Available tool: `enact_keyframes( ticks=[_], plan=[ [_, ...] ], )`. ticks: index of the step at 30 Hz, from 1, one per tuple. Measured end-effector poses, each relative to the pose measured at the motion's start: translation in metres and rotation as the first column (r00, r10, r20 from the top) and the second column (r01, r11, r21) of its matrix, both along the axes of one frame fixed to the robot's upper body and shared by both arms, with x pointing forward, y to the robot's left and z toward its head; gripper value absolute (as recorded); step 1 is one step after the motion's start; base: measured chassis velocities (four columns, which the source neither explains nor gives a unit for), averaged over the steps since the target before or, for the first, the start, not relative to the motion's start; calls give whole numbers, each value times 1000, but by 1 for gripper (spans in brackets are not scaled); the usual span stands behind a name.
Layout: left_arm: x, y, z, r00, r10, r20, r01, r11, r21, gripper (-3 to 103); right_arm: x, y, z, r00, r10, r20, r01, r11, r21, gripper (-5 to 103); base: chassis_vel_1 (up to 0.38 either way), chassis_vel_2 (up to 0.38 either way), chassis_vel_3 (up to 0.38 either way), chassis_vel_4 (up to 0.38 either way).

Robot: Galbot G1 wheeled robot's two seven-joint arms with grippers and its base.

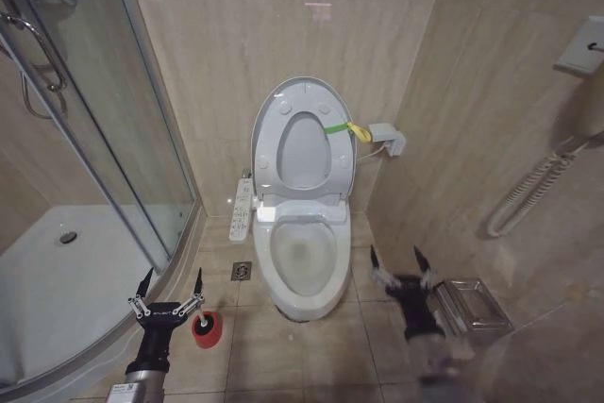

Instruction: Open the toilet lid, clean the toilet bowl with a toilet brush, close the toilet lid, and flush.

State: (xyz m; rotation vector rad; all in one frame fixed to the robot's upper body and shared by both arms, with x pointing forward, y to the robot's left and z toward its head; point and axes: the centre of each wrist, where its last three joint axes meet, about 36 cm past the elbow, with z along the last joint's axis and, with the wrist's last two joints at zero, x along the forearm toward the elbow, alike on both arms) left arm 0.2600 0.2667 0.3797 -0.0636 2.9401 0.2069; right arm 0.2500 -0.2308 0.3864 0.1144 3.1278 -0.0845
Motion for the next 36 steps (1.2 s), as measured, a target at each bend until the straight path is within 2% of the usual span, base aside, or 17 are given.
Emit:
enact_keyframes(
  ticks=[1, 3, 8, 15, 36],
  plan=[
    [0, 0, 0, 1000, 0, 0, 0, 1000, 0, 100, -11, -1, -13, 1000, 2, -25, -2, 1000, -28, 100, 0, 0, 0, 0],
    [0, 0, 0, 1000, 0, 0, 0, 1000, 0, 100, -12, 0, -15, 1000, 8, -18, -9, 999, -31, 100, 0, 0, 0, 0],
    [0, 0, 0, 1000, 0, 0, 0, 1000, 0, 100, -8, 3, -5, 998, 33, 46, -33, 999, 6, 100, 0, 0, 0, 0],
    [0, 0, 0, 1000, 0, 0, 0, 1000, 0, 100, 4, -1, 17, 991, 45, 125, -46, 999, 11, 100, 0, 0, 0, 0],
    [0, 0, 0, 1000, 0, 0, 0, 1000, 0, 100, 40, -9, 18, 981, 60, 183, -65, 998, 22, 100, 0, 0, 0, 0]
  ],
)
